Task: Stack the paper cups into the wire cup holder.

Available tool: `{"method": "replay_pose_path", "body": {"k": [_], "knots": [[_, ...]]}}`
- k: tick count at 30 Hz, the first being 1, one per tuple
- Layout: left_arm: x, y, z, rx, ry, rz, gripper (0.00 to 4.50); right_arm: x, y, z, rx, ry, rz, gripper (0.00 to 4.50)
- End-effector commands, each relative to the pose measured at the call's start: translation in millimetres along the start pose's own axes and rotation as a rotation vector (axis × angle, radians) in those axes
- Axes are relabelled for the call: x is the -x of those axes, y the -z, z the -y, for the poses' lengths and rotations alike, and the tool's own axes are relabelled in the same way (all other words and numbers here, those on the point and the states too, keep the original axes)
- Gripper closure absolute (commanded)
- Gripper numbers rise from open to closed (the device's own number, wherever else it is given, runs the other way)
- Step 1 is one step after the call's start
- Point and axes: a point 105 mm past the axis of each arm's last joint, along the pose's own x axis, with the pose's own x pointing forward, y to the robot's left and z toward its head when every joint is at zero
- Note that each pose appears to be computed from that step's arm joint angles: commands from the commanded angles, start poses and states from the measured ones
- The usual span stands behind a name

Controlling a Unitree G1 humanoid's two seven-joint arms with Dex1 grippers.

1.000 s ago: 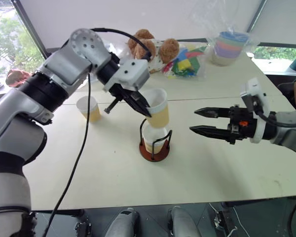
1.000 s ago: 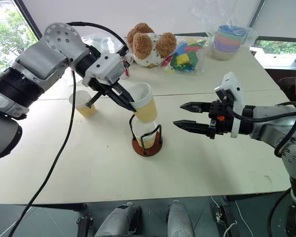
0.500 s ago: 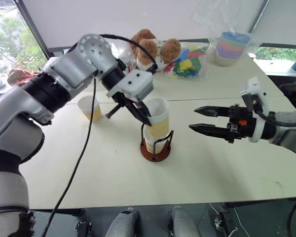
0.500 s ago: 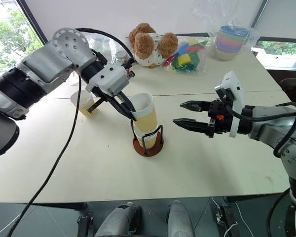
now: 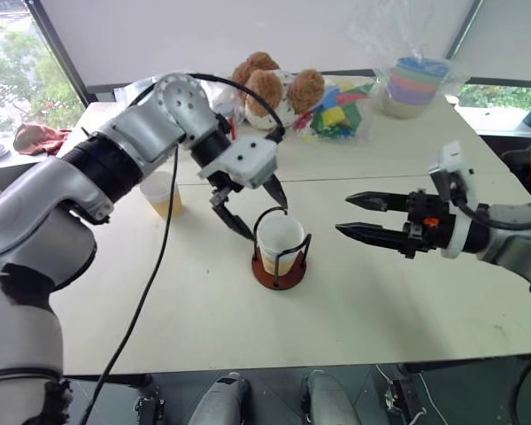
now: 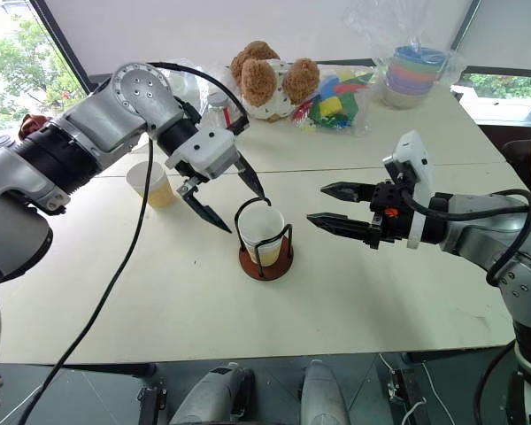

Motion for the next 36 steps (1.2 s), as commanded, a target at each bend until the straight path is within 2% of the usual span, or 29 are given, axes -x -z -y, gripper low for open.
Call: {"method": "replay_pose_path", "body": {"k": [1, 4, 5, 9, 13, 17, 24, 30, 36], "knots": [[55.2, -6.9, -12.9, 0.016, -0.225, -0.015, 0.53, 0.8, -36.1, -10.9, 0.121, -0.071, 0.092, 1.53], [87.1, 14.5, -7.8, 0.118, -0.4, -0.043, 0.53, -2.6, -49.7, -17.5, 0.149, -0.135, 0.101, 1.53], [103.3, 29.1, -1.5, 0.179, -0.496, -0.067, 0.53, -4.6, -53.8, -19.8, 0.163, -0.162, 0.102, 1.53], [150.5, 77.3, 42.3, 0.389, -0.777, -0.137, 0.53, -13.2, -60.7, -25.6, 0.213, -0.255, 0.102, 1.53], [162.5, 101.9, 87.1, 0.488, -0.868, -0.222, 0.53, -21.8, -57.7, -29.2, 0.221, -0.332, 0.09, 1.53], [154.1, 116.6, 116.8, 0.524, -0.833, -0.317, 0.53, -28.2, -56.1, -32.5, 0.223, -0.398, 0.089, 1.53], [141.0, 139.7, 120.5, 0.515, -0.776, -0.392, 0.53, -30.5, -51.6, -26.0, 0.226, -0.392, 0.085, 1.53], [128.5, 160.3, 102.1, 0.482, -0.747, -0.427, 0.53, -24.5, -50.3, -28.0, 0.215, -0.357, 0.064, 1.53], [108.8, 169.8, 83.5, 0.466, -0.688, -0.434, 0.53, -19.4, -50.5, -26.7, 0.211, -0.306, 0.05, 1.53]]}}
